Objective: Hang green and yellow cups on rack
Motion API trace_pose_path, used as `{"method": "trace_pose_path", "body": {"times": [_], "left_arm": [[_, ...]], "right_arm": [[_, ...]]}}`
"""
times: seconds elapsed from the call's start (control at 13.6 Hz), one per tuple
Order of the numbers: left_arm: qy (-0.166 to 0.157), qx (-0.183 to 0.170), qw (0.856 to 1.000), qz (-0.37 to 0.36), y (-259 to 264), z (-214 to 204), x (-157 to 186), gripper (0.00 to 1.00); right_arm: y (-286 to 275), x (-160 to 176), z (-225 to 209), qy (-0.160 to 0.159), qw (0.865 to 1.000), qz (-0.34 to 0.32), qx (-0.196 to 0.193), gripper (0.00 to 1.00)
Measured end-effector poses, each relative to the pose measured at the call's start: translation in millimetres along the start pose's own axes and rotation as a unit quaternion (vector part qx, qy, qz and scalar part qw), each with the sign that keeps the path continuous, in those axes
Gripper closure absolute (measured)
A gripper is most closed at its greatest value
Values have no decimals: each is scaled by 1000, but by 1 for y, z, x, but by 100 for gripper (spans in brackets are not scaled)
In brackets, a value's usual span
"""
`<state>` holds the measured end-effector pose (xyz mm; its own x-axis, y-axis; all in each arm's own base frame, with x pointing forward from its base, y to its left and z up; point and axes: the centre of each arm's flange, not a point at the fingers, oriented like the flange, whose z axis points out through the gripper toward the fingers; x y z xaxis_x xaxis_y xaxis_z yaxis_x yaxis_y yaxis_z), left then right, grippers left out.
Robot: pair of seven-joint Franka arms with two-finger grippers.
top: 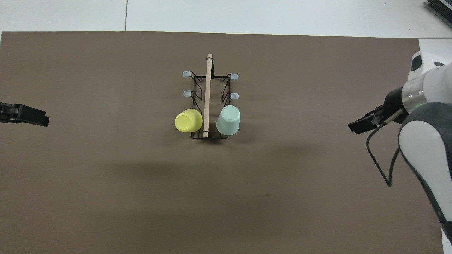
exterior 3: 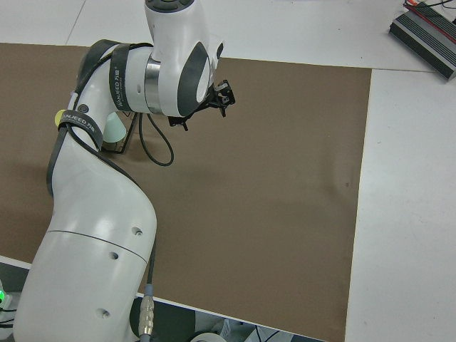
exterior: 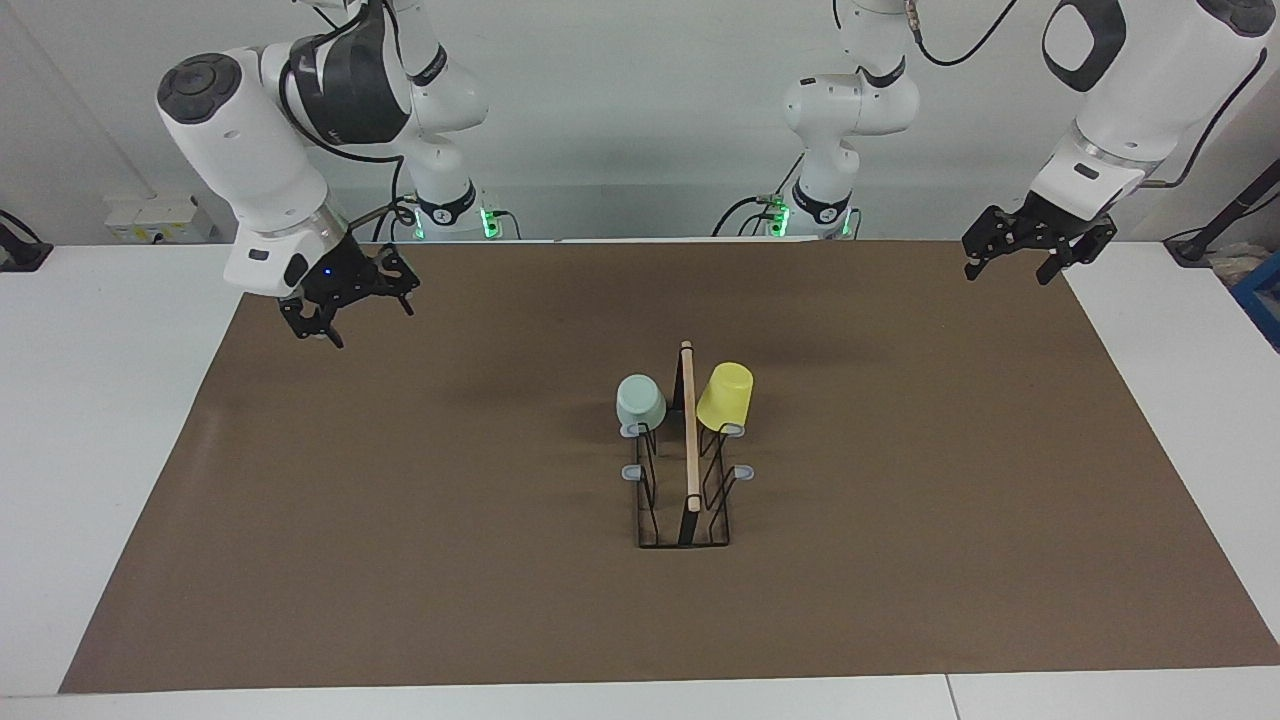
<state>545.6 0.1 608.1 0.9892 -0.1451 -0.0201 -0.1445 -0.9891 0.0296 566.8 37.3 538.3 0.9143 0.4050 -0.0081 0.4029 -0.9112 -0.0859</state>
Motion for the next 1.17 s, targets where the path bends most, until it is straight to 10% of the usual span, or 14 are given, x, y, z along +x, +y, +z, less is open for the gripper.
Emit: {"method": "trace_pose_path", "body": {"times": [1.17], "left_arm": [[-6, -2, 1000, 0, 1, -7, -8, 0]], "right_arm": [[30, -13, -8, -27, 986, 157, -54, 0]]}}
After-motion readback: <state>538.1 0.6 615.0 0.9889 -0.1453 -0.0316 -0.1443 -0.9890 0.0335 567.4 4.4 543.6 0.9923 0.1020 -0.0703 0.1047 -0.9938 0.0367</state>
